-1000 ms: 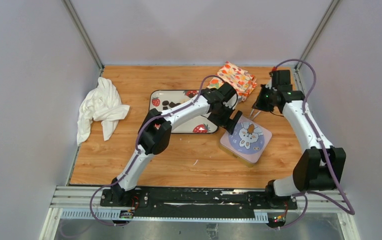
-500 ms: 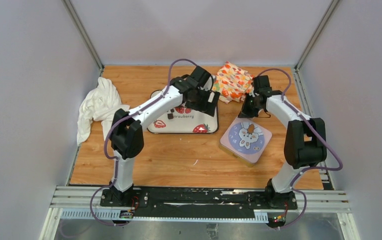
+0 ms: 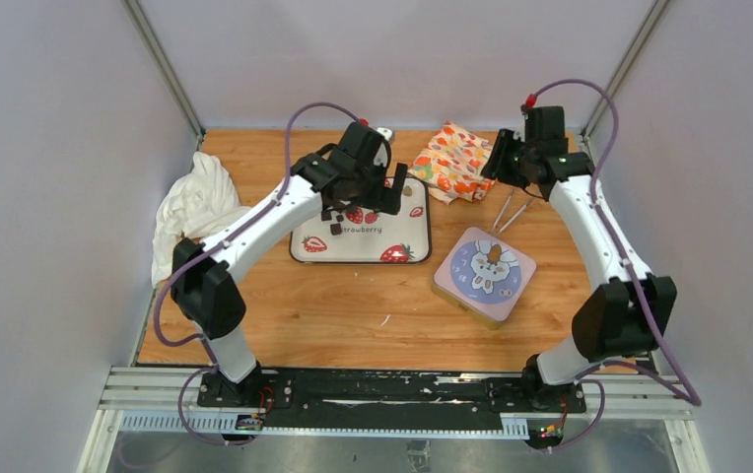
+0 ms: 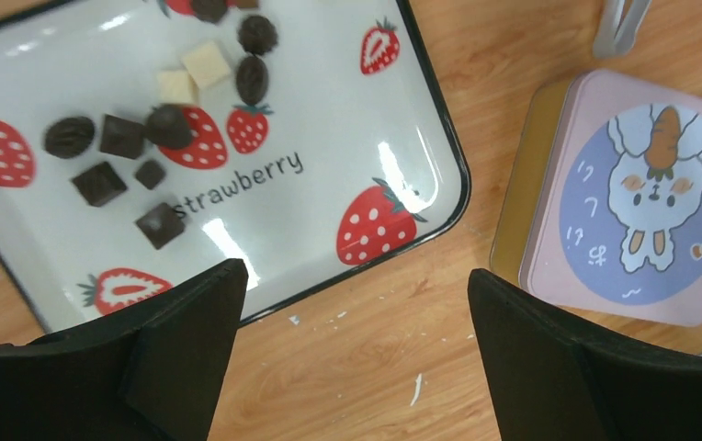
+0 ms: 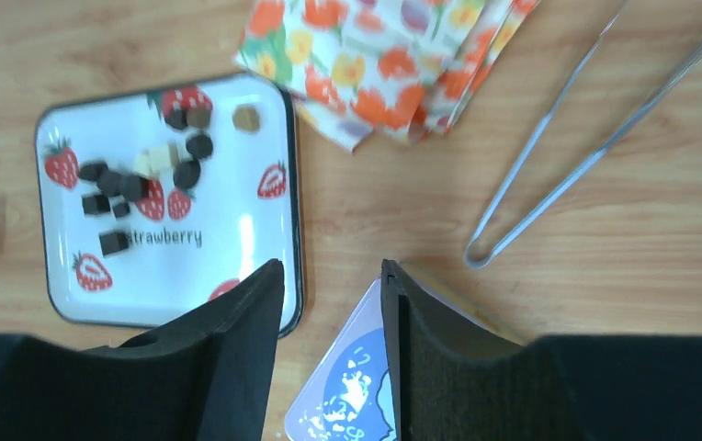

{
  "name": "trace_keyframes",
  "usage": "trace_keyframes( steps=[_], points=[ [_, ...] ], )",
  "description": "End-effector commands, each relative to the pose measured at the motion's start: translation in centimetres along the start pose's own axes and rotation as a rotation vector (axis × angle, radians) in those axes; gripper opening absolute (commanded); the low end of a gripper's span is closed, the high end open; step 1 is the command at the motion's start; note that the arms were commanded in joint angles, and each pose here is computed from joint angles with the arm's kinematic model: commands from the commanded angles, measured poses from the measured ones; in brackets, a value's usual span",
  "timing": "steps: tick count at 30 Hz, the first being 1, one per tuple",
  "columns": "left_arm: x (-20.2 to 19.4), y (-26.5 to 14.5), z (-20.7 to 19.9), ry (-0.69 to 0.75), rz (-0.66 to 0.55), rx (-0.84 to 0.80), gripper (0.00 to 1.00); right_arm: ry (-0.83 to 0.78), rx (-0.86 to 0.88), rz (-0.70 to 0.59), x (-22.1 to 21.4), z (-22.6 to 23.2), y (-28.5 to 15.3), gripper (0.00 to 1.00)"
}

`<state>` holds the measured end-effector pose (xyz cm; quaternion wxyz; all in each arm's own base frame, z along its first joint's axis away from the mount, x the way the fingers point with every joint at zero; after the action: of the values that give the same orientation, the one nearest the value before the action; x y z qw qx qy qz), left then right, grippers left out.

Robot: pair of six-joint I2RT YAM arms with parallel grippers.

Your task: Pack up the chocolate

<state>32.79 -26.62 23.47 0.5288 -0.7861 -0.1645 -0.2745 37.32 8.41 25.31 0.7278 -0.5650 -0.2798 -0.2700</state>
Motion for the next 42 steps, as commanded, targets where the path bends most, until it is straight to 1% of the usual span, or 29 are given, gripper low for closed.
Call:
trace_keyframes(
  steps=[1, 3, 5, 7, 9, 14, 19, 22, 24, 26, 28, 30, 31, 37, 39, 42],
  points=[
    [3.3, -3.8, 1.5, -0.008, -0.189, 0.076, 0.96, -0.066, -0.129, -0.200, 4.0, -0.6, -5.3, 0.49],
    [4.2, -5.2, 2.1, -0.007, -0.241, 0.118, 0.97, -0.072, -0.191, -0.289, 5.2, -1.2, -7.0, 0.51],
    [4.9, -6.4, 2.6, -0.008, -0.292, 0.161, 0.97, -0.065, -0.238, -0.362, 5.7, -1.7, -8.5, 0.59],
    [5.5, -7.5, 3.1, -0.013, -0.335, 0.201, 0.98, -0.063, -0.277, -0.413, 6.0, -2.2, -9.5, 0.63],
    [5.8, -8.3, 3.5, -0.014, -0.367, 0.232, 0.98, -0.060, -0.301, -0.426, 5.9, -2.6, -9.8, 0.64],
    [6.3, -10.2, 4.6, -0.028, -0.433, 0.308, 0.99, -0.054, -0.313, -0.417, 5.4, -2.8, -9.7, 0.64],
    [6.5, -11.9, 5.4, -0.048, -0.484, 0.349, 0.99, -0.040, -0.315, -0.421, 5.4, -2.9, -9.7, 0.65],
    [6.8, -13.4, 5.7, -0.055, -0.538, 0.365, 1.00, -0.040, -0.316, -0.429, 5.6, -2.8, -10.0, 0.65],
    [7.3, -14.6, 6.6, -0.012, -0.581, 0.426, 1.00, -0.038, -0.318, -0.438, 5.7, -2.8, -10.3, 0.65],
    [8.0, -16.0, 7.8, 0.027, -0.614, 0.535, 1.00, -0.039, -0.320, -0.447, 5.8, -2.8, -10.8, 0.65],
    [8.5, -16.8, 8.6, 0.061, -0.603, 0.600, 1.00, -0.040, -0.333, -0.454, 5.7, -3.0, -11.1, 0.65],
    [8.8, -17.0, 9.0, 0.075, -0.573, 0.614, 1.00, -0.041, -0.347, -0.455, 5.6, -3.2, -11.3, 0.65],
    [8.9, -16.9, 9.3, 0.056, -0.551, 0.610, 1.00, -0.037, -0.355, -0.456, 5.5, -3.4, -11.4, 0.65],
    [9.5, -15.8, 12.4, -0.142, -0.466, 0.492, 1.00, -0.003, -0.378, -0.446, 5.2, -4.4, -11.8, 0.66],
    [9.7, -16.1, 14.3, -0.225, -0.457, 0.460, 1.00, 0.008, -0.385, -0.441, 5.2, -4.9, -12.1, 0.66],
    [9.8, -16.8, 16.2, -0.302, -0.460, 0.427, 1.00, 0.050, -0.404, -0.444, 5.3, -6.5, -12.7, 0.67]
  ],
)
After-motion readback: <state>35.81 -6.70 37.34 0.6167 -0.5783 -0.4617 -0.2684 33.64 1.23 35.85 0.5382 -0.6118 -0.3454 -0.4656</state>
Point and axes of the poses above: each gripper's point midway between its finger pads, its own y axis out along the fingers, its own z axis along the line the jaws close on, x = y × z, the point moved 5 cm from there along -y, back along the fingers, and after that the axes turned 10 degrees about -y, right-handed, at the moved point
